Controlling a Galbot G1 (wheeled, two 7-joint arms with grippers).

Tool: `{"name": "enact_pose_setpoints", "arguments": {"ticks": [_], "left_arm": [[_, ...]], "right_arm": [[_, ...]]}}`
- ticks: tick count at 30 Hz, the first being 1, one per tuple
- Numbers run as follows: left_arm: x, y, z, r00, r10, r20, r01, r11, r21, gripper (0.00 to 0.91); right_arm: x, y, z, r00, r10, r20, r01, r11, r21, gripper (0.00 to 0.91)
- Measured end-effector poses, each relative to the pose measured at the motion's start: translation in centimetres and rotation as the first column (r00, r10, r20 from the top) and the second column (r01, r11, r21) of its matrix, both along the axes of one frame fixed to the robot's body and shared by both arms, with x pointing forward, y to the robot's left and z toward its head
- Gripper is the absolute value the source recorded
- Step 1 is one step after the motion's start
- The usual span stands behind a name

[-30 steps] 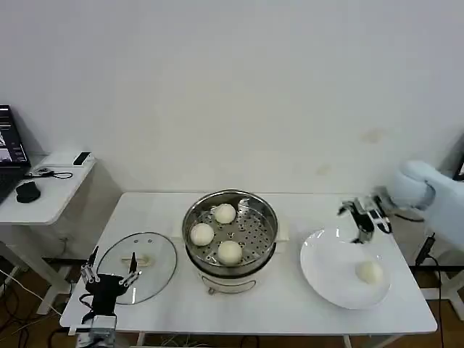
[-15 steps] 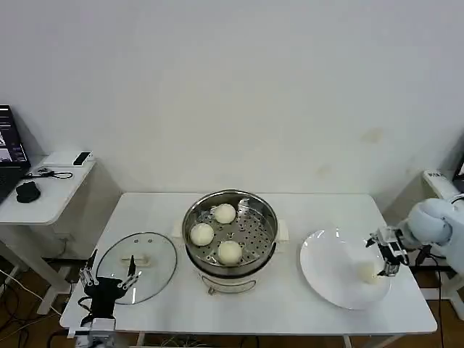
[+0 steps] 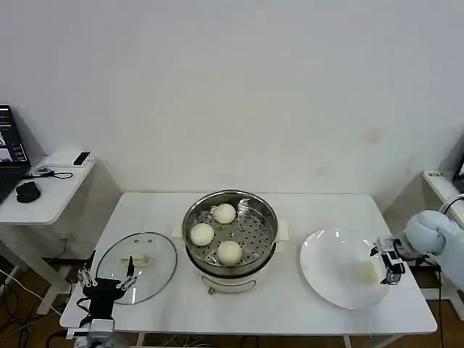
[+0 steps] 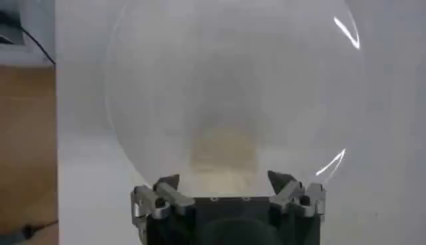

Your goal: Take steamed baozi put them in steamer then cover it.

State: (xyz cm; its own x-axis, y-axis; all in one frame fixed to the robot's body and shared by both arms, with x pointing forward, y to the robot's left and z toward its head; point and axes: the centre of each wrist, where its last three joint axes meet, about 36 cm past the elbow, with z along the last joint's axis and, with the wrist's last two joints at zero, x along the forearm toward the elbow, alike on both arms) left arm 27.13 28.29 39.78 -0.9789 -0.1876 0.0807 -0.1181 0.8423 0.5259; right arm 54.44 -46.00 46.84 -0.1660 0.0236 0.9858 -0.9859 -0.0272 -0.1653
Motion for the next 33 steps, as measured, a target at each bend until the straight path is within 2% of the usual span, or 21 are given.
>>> {"name": "enact_pose_setpoints", "arguments": {"ticks": [8, 13, 20, 22, 27, 33], "left_arm": [[0.0, -0.1, -0.1, 1.000, 0.001, -0.001, -0.001, 1.000, -0.002, 0.907], [0.0, -0.2, 0.0, 1.000, 0.001, 0.001, -0.001, 1.000, -0.001, 0.907], [-0.2, -0.2, 0.1, 1.000, 0.001, 0.003, -0.001, 1.000, 0.000, 0.907], [-0.2, -0.2, 0.2, 1.000, 0.001, 0.005, -0.001, 1.000, -0.001, 0.907], [-0.1, -0.2, 0.4, 1.000, 0.000, 0.010, 0.000, 1.000, -0.001, 0.907], [-0.1, -0.2, 0.4, 1.000, -0.001, 0.013, 0.001, 1.000, 0.000, 0.907]], "right_arm": [[0.3, 0.0, -1.3, 1.000, -0.020, 0.005, 0.020, 1.000, -0.004, 0.806], [0.5, 0.2, -1.5, 1.000, -0.024, 0.014, 0.024, 1.000, -0.001, 0.786], [0.5, 0.3, -1.5, 0.999, -0.035, 0.017, 0.035, 0.999, -0.002, 0.705], [0.5, 0.3, -1.4, 0.999, -0.035, 0.016, 0.035, 0.999, -0.004, 0.675], [0.7, 0.2, -0.4, 0.999, -0.035, 0.019, 0.035, 0.999, -0.002, 0.675], [1.1, 0.2, 1.8, 0.999, -0.031, 0.029, 0.031, 1.000, 0.002, 0.665]]}}
